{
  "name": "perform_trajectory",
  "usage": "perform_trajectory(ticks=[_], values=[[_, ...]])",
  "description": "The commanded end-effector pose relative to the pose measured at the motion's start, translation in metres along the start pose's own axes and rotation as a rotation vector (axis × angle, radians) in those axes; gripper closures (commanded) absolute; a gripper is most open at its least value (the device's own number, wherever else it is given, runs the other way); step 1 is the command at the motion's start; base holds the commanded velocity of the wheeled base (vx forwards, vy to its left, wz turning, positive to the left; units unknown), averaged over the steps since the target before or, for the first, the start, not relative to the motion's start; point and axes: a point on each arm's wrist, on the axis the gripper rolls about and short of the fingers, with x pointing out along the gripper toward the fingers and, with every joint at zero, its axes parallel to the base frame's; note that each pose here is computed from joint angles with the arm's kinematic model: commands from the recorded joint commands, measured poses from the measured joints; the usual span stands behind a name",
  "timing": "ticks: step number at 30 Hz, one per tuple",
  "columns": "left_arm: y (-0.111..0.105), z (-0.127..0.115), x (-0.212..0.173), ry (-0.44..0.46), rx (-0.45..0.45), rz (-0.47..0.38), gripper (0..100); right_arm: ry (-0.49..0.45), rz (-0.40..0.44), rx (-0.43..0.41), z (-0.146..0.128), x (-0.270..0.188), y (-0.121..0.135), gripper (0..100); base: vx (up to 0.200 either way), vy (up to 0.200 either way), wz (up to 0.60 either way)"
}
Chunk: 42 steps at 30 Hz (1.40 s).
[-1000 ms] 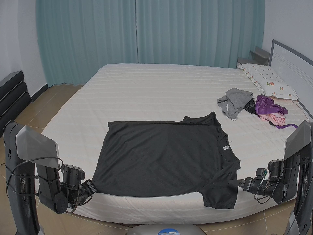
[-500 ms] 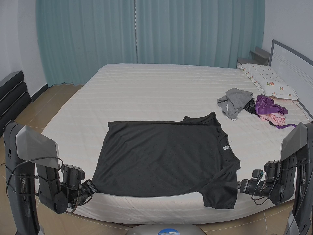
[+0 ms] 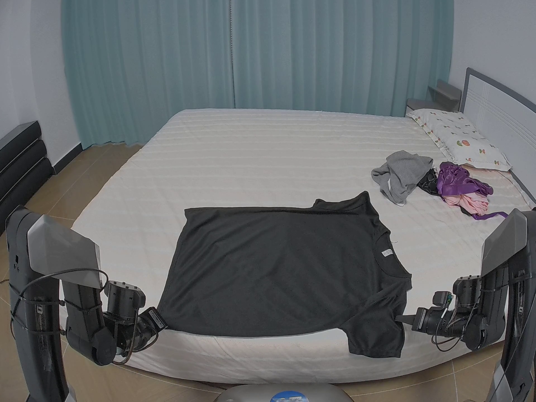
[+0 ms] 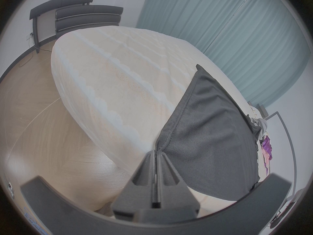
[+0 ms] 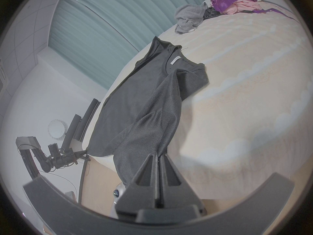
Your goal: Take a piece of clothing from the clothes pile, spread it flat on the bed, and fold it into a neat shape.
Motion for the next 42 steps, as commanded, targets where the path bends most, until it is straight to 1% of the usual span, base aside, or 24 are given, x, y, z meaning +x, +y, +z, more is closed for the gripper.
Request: perform_trajectory(ticks=[1, 6, 12, 18, 22, 24, 25, 28, 30, 33, 34, 37, 42], values=[[0.0, 0.0, 0.0, 0.001, 0.001, 0.001, 100, -0.023, -0.006, 0.01, 0.003, -0.01, 0.0, 100, 0.0, 0.0, 0.0], [0.0, 0.0, 0.0, 0.001, 0.001, 0.001, 100, -0.052, -0.015, 0.03, 0.006, -0.027, 0.0, 100, 0.0, 0.0, 0.0], [0.001, 0.002, -0.002, -0.006, -0.003, 0.002, 100, -0.037, -0.037, 0.061, 0.0, -0.04, -0.004, 100, 0.0, 0.0, 0.0], [0.003, 0.004, -0.004, -0.011, -0.006, 0.008, 100, -0.02, -0.015, 0.064, -0.005, -0.052, -0.007, 100, 0.0, 0.0, 0.0], [0.003, 0.005, -0.007, -0.016, -0.005, 0.007, 100, -0.011, -0.027, 0.056, -0.009, -0.058, -0.008, 100, 0.0, 0.0, 0.0], [0.006, 0.004, -0.011, -0.011, 0.023, 0.014, 100, -0.007, -0.031, 0.038, -0.01, -0.06, -0.009, 100, 0.0, 0.0, 0.0], [0.008, 0.005, -0.014, -0.009, 0.036, 0.019, 100, -0.014, -0.037, 0.041, -0.009, -0.061, -0.012, 100, 0.0, 0.0, 0.0], [0.011, 0.007, -0.013, -0.012, 0.03, 0.03, 100, -0.02, -0.043, 0.05, -0.009, -0.063, -0.014, 100, 0.0, 0.0, 0.0], [0.014, 0.009, -0.014, -0.015, 0.023, 0.038, 100, -0.004, -0.048, 0.06, -0.011, -0.064, -0.015, 100, 0.0, 0.0, 0.0], [0.016, 0.008, -0.016, -0.008, 0.027, 0.044, 100, 0.015, -0.049, 0.048, -0.012, -0.066, -0.014, 100, 0.0, 0.0, 0.0], [0.017, 0.007, -0.019, -0.004, 0.046, 0.049, 100, 0.04, -0.044, 0.029, -0.014, -0.068, -0.012, 100, 0.0, 0.0, 0.0], [0.019, 0.005, -0.021, 0.006, 0.069, 0.055, 100, 0.069, -0.049, 0.007, -0.016, -0.072, -0.01, 100, 0.0, 0.0, 0.0], [0.021, 0.003, -0.025, 0.016, 0.086, 0.059, 100, 0.091, -0.067, -0.021, -0.018, -0.081, -0.011, 100, 0.0, 0.0, 0.0]])
